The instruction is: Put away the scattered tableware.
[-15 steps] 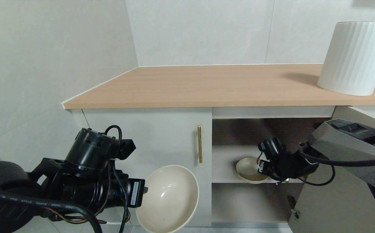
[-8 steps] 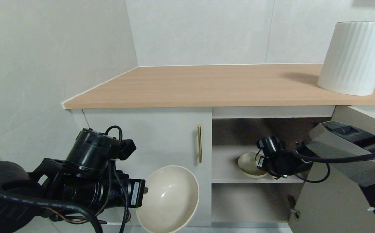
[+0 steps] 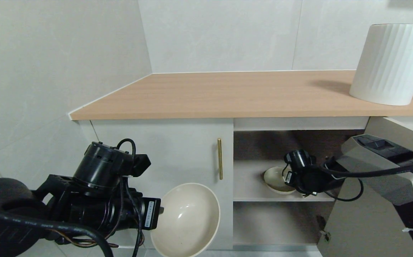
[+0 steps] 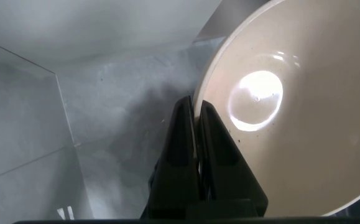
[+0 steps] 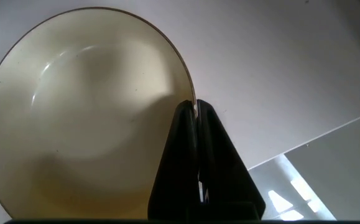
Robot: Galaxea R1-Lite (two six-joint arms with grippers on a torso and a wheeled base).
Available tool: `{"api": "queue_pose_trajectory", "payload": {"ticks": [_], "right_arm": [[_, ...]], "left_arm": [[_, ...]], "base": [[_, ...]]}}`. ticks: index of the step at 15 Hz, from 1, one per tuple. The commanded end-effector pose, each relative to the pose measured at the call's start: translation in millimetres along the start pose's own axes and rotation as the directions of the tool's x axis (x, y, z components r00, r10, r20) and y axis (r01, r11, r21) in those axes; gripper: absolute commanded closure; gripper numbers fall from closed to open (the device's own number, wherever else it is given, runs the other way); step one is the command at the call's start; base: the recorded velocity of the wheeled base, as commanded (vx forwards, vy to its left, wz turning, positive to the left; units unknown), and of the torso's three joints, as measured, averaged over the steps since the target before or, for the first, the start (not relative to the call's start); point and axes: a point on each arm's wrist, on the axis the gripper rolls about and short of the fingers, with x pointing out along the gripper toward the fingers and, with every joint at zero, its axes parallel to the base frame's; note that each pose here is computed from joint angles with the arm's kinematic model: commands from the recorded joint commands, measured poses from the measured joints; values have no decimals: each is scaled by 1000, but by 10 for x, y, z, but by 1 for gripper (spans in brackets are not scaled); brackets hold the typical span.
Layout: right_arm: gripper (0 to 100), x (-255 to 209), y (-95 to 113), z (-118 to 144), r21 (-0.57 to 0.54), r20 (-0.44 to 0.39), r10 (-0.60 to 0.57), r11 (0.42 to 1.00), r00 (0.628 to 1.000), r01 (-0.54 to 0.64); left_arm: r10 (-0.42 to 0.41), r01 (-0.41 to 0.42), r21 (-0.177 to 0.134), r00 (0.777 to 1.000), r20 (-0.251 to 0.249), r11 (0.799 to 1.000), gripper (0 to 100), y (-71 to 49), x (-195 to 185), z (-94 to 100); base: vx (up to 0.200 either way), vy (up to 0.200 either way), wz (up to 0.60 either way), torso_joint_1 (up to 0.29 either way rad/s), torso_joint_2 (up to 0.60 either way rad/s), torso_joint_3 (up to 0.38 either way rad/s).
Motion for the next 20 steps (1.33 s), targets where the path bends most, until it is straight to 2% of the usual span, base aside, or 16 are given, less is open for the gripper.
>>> {"api": "queue_pose_trajectory", "payload": {"ticks": [1, 2, 3, 10, 13, 15, 17, 20], "right_arm": [[100, 0, -1, 3, 1, 1, 0, 1000, 1000, 0], [100, 4, -3, -2, 0, 1, -2, 1000, 1000, 2], [0, 0, -1, 3, 1, 2, -1, 1000, 1000, 1], [0, -24, -6, 2, -3, -4, -2, 1000, 1000, 2], [0, -150, -31, 21, -9, -12, 5, 1000, 1000, -5], [0, -525, -55, 49, -39, -31, 52, 998, 998, -53], [0, -894, -73, 84, -80, -73, 144, 985, 987, -150], [0, -1703, -191, 68, -210, -230, 314, 908, 921, -362]], "left_arm": [[1, -1, -1, 1000, -4, 1000, 100, 1, 11, -2], [0, 0, 0, 1000, -4, 1000, 100, -3, 12, -3], [1, -1, -1, 1000, -4, 1000, 100, 1, 11, -2], [0, 0, 0, 1000, -4, 1000, 100, -3, 12, -3], [-4, 4, 11, 1000, -15, 1000, 100, -32, 37, -20], [-18, 19, 29, 999, -26, 999, 100, -99, 74, -28], [-17, 18, 43, 999, -29, 999, 100, -146, 97, -28], [33, -29, 79, 998, -55, 996, 100, -297, 251, -96]], "base": [[0, 0, 0, 0, 0, 0], [0, 0, 0, 0, 0, 0], [0, 0, 0, 0, 0, 0], [0, 0, 0, 0, 0, 0], [0, 0, 0, 0, 0, 0], [0, 0, 0, 0, 0, 0], [0, 0, 0, 0, 0, 0], [0, 0, 0, 0, 0, 0]]}}
